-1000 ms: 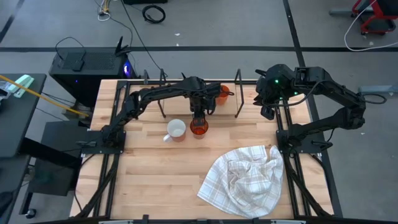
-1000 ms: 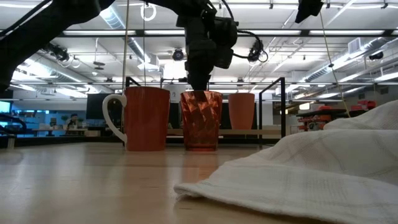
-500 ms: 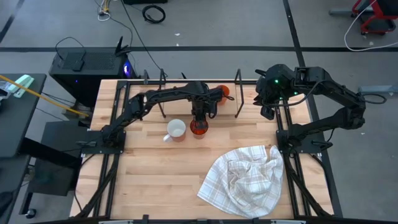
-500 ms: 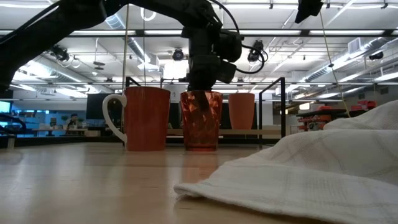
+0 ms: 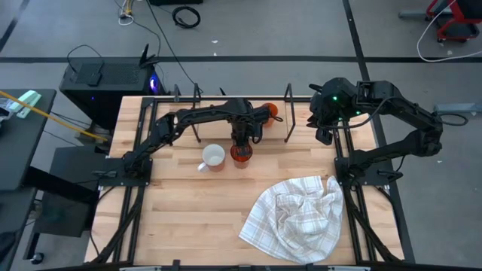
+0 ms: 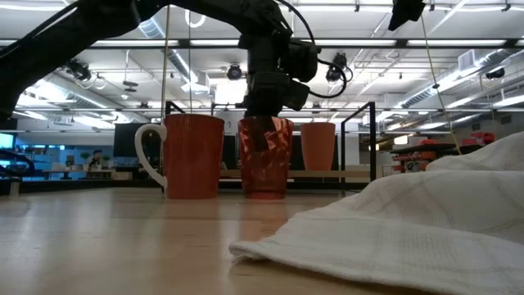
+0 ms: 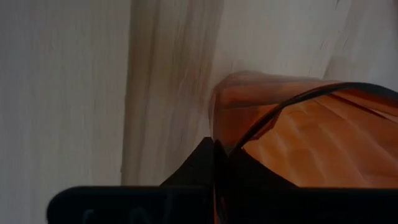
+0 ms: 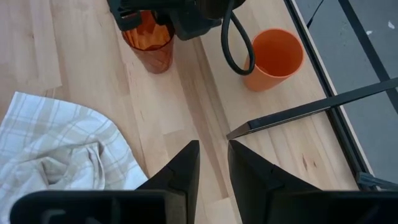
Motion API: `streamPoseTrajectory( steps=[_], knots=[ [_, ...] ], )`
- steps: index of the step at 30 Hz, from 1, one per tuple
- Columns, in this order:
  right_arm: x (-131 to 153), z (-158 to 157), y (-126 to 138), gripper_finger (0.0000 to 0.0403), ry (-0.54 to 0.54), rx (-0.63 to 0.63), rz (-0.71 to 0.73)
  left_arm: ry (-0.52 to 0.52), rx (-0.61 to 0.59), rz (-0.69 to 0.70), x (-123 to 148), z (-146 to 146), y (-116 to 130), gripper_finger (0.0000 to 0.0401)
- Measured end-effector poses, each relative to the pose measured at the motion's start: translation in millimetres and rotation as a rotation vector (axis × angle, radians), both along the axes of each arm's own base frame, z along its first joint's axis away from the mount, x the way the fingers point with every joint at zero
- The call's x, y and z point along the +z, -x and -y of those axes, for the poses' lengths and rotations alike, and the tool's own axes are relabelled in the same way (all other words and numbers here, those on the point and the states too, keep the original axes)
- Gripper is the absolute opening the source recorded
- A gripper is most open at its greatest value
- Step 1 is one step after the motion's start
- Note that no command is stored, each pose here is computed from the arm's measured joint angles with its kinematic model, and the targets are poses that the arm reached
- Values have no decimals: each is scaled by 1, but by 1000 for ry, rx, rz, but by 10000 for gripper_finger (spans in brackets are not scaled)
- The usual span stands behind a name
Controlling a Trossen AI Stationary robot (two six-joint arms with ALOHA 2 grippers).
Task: Stack small to large cups/mugs on shelf
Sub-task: Put the orange cup on the shelf
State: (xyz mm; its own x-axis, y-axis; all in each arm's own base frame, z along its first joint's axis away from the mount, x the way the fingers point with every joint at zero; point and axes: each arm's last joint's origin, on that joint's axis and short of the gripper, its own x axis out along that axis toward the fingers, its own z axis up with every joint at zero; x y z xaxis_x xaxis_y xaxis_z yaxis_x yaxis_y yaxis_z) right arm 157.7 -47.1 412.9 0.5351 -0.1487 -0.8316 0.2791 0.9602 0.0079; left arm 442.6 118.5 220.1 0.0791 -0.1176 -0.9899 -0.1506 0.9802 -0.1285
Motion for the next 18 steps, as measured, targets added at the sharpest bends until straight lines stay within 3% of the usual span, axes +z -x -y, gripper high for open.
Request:
streamPoseTrajectory(
  steps=[6, 13, 18],
  knots=[
    [0, 0, 0, 91, 0, -2, 4, 19, 32, -66, 25, 5, 11, 12],
    [2, 1, -3, 91, 9, -3, 36, -37, 42, 85, 82, -4, 27, 12],
    [3, 1, -3, 91, 12, -3, 45, -85, 153, 102, 105, -31, 52, 12]
  ],
)
